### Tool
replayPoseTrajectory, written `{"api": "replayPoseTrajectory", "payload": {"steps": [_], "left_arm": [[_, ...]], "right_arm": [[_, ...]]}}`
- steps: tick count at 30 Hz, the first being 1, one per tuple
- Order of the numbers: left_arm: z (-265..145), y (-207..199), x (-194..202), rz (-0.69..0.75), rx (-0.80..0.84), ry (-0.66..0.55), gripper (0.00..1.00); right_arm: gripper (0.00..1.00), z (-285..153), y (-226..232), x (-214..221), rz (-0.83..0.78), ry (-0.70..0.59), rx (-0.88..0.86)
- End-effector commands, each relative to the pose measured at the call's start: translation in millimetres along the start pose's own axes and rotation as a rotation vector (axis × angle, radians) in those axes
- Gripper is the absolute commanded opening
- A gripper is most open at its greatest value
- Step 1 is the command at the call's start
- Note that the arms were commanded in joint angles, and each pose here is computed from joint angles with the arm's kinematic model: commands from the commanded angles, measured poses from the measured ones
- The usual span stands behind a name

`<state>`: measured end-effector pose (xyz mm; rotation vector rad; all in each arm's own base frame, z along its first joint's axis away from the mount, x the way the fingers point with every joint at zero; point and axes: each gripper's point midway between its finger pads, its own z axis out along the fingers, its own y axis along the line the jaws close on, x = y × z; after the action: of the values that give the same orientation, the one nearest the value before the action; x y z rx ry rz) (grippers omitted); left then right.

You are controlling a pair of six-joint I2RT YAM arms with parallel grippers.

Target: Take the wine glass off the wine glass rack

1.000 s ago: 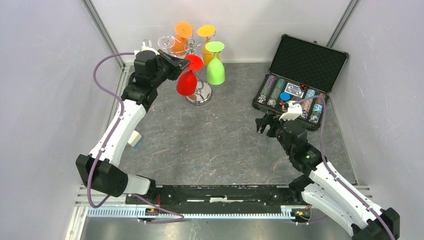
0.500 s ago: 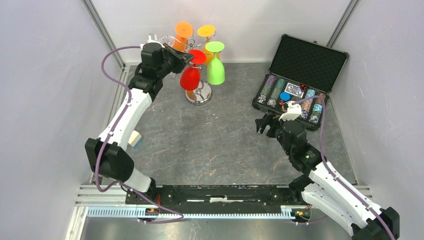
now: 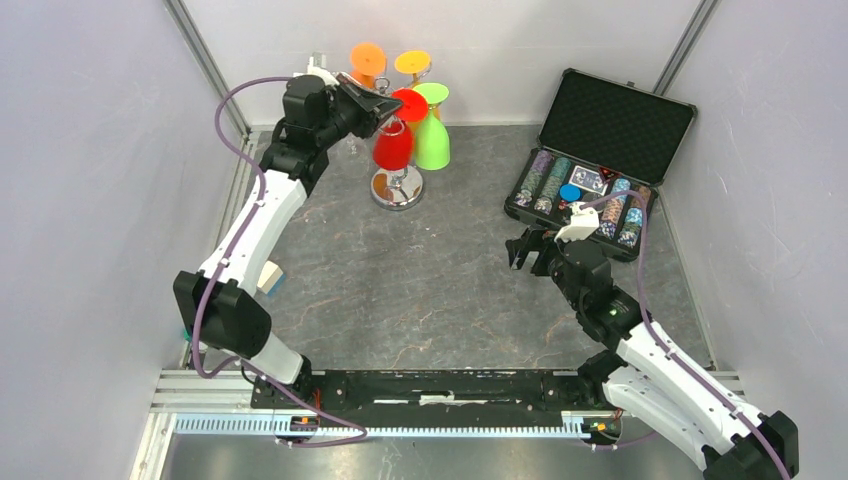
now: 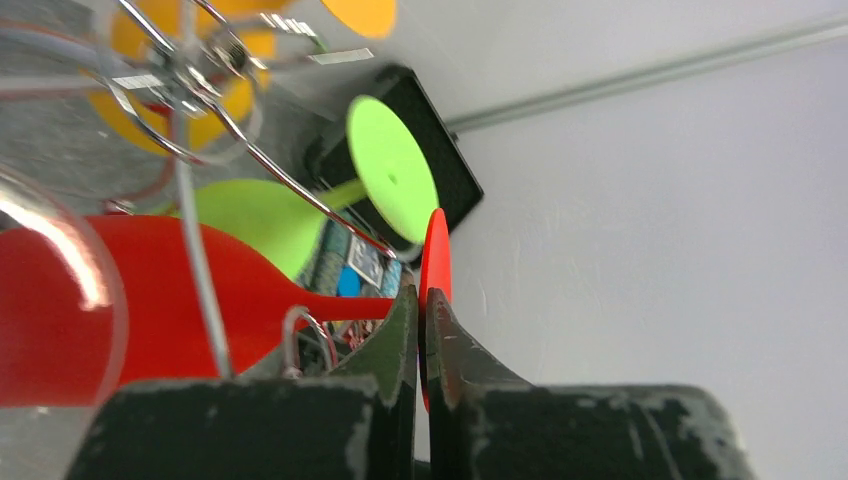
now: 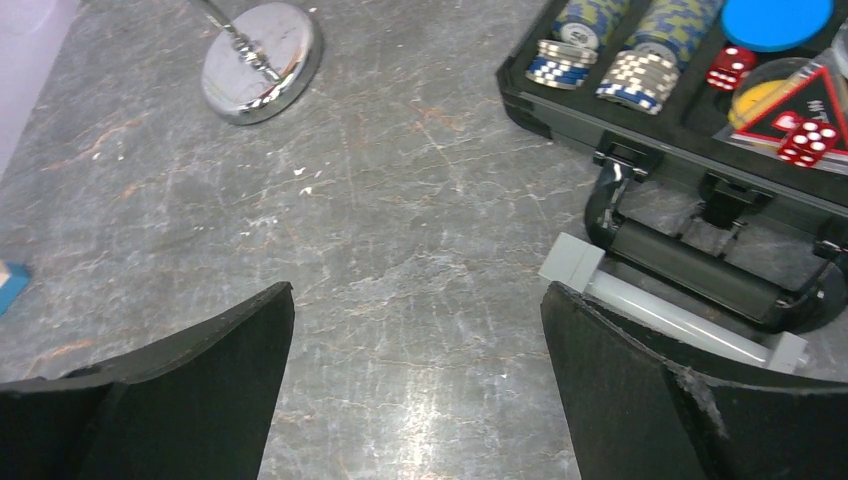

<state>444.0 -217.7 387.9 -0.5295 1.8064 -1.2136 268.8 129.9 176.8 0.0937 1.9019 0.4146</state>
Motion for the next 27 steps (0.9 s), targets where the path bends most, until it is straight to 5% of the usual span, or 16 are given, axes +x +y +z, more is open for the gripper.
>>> {"api": "replayPoseTrajectory", "payload": {"steps": [1,16,27], "left_arm": [[-4,-45,23,0.055,0.153,0.111,0.02],[-59,-65,52,-0.054,0.247,0.136,0.02],[-151,-134,68,-0.327,0.564,0.211,0.02]], "right_arm": [[0.98,-3,22,-17,0.012,-0.058,-0.111],[0.98,-22,77,-36,0.117,-0.07,-0.388],[0.98,-87,148,-86,0.578,-0.21,-0.942]]}}
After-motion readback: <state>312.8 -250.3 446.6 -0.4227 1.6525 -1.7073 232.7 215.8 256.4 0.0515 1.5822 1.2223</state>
